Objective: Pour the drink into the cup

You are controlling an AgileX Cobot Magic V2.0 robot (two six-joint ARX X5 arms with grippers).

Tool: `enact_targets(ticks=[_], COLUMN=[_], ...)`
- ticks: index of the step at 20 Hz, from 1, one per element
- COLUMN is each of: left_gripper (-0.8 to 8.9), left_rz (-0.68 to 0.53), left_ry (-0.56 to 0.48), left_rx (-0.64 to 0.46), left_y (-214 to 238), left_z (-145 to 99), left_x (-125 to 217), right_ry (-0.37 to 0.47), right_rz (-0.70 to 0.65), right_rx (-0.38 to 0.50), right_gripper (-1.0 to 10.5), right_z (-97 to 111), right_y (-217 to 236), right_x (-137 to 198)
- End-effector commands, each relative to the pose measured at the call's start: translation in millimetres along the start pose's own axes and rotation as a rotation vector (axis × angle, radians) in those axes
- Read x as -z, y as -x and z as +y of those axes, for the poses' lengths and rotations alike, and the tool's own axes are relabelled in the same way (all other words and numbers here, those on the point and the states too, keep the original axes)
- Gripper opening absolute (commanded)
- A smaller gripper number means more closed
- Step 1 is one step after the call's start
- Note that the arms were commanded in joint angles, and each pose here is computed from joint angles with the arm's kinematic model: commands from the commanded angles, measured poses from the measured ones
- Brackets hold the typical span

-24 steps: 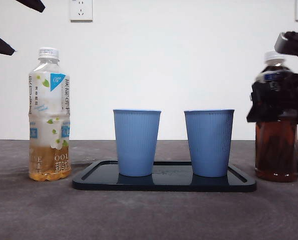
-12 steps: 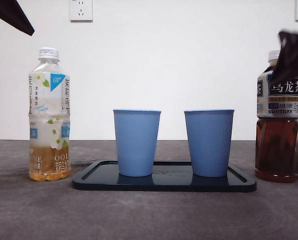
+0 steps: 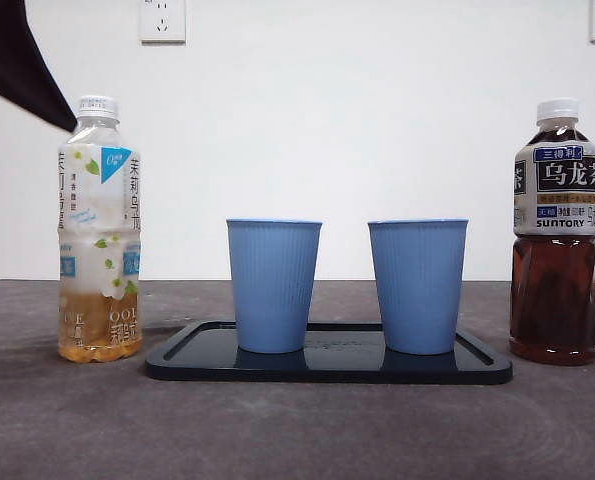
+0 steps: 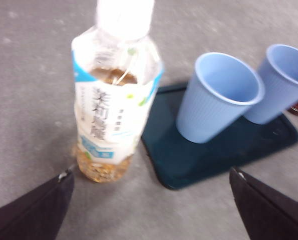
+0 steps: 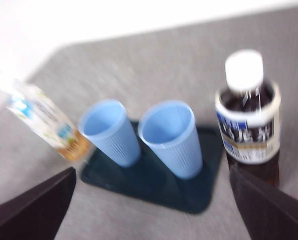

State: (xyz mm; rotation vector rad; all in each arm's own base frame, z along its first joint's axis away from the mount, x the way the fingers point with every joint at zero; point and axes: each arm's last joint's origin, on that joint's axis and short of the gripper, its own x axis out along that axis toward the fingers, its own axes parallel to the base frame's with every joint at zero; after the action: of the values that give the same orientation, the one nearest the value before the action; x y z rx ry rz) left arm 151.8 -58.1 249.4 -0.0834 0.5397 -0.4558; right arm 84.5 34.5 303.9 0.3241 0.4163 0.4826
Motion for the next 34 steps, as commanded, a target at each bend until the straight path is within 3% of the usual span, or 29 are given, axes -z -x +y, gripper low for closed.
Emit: enact_targets(ticks=[1, 6, 16, 29, 34], left_gripper=[4.97, 4.99, 4.99, 4.88, 3.71], left_rz=[-0.052, -0.157, -0.22, -0.342, -0.346], left_ry=[0.027, 0.013, -0.045, -0.144, -0.148], left_rx=[-0.045, -0.055, -0.05, -0.048, -0.048], left_y=[-9.4, -29.3, -87.8, -118.4, -122.8], left_z=[1.7, 7.3, 16.7, 21.8, 22.7], left_x=[8.7, 26.6, 31.3, 35.4, 37.5], right_ry=[0.0, 0.003, 0.038, 0.085, 0.09], right_rz=[-0.037, -0.044, -0.051, -0.066, -0.067], right_rx=[-0.02, -0.022, -0.017, 0.033, 0.033], right_gripper=[4.9, 4.9, 4.9, 4.9, 4.9], right_z=[4.3, 4.9, 4.9, 3.5, 3.5], right_y=[11.1, 18.3, 18.3, 18.2, 18.2], right_x=[-3.0, 0.2, -0.3, -0.7, -0.8])
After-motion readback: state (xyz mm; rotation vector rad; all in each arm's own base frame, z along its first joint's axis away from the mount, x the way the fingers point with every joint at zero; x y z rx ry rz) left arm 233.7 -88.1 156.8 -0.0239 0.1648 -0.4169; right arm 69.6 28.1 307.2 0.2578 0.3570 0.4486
